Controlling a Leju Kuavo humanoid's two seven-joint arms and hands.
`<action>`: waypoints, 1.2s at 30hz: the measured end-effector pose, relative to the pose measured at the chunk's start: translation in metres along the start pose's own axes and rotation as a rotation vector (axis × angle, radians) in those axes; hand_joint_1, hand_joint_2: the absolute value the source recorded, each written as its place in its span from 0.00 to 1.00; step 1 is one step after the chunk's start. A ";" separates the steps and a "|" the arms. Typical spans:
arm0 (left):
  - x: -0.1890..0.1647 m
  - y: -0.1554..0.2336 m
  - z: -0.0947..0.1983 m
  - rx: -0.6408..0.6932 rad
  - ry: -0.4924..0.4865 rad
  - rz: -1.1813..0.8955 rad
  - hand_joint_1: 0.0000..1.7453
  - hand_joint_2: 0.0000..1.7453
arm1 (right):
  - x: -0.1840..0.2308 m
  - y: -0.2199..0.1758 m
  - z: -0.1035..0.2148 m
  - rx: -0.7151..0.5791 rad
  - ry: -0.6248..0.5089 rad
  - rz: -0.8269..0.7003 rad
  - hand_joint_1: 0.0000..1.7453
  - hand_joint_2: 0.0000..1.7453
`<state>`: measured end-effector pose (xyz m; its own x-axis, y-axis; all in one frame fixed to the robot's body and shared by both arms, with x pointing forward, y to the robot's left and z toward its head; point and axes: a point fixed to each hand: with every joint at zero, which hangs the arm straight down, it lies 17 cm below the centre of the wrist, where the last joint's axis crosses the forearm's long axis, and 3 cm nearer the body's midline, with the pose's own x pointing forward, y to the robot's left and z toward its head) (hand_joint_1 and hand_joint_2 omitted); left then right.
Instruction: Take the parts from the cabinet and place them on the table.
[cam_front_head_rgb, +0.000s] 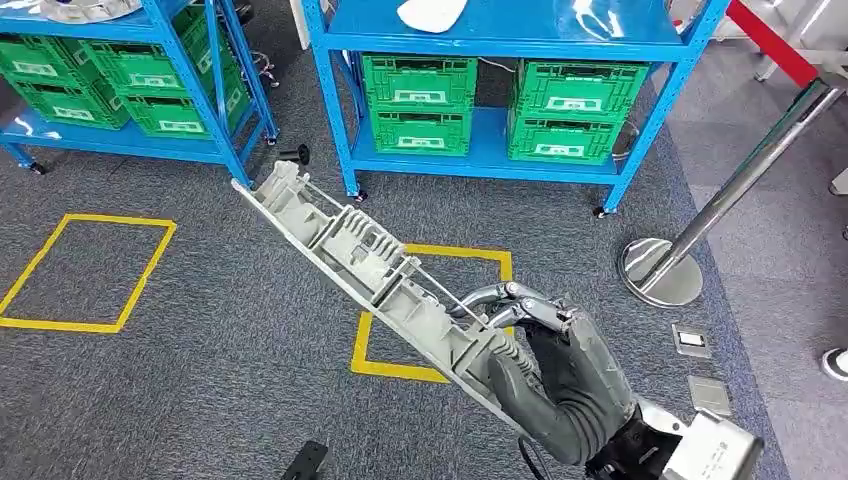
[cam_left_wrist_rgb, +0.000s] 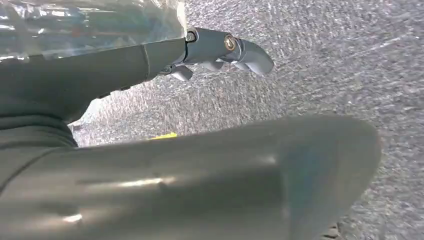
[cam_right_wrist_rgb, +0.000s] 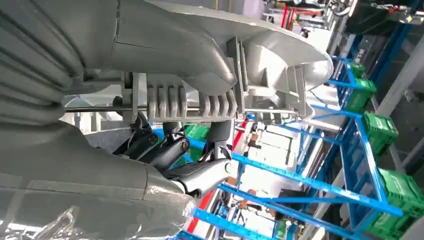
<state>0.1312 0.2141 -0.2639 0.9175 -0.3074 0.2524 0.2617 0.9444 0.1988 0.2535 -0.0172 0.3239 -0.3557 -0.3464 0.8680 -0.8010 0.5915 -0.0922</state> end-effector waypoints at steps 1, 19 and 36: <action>0.001 -0.002 0.001 -0.004 -0.002 0.001 0.00 1.00 | 0.000 0.000 0.000 -0.001 0.002 0.000 1.00 1.00; 0.006 -0.003 0.001 -0.008 -0.007 -0.001 0.00 1.00 | 0.002 -0.001 -0.001 0.006 -0.005 0.008 1.00 1.00; 0.008 -0.003 0.001 -0.009 -0.026 -0.027 0.00 1.00 | 0.002 -0.001 0.000 0.009 -0.005 0.020 1.00 1.00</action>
<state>0.1377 0.2082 -0.2619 0.9020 -0.3356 0.2716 0.2892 0.9368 0.1970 0.2538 -0.0180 0.3255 -0.3739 -0.3385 0.8635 -0.7983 0.5915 -0.1138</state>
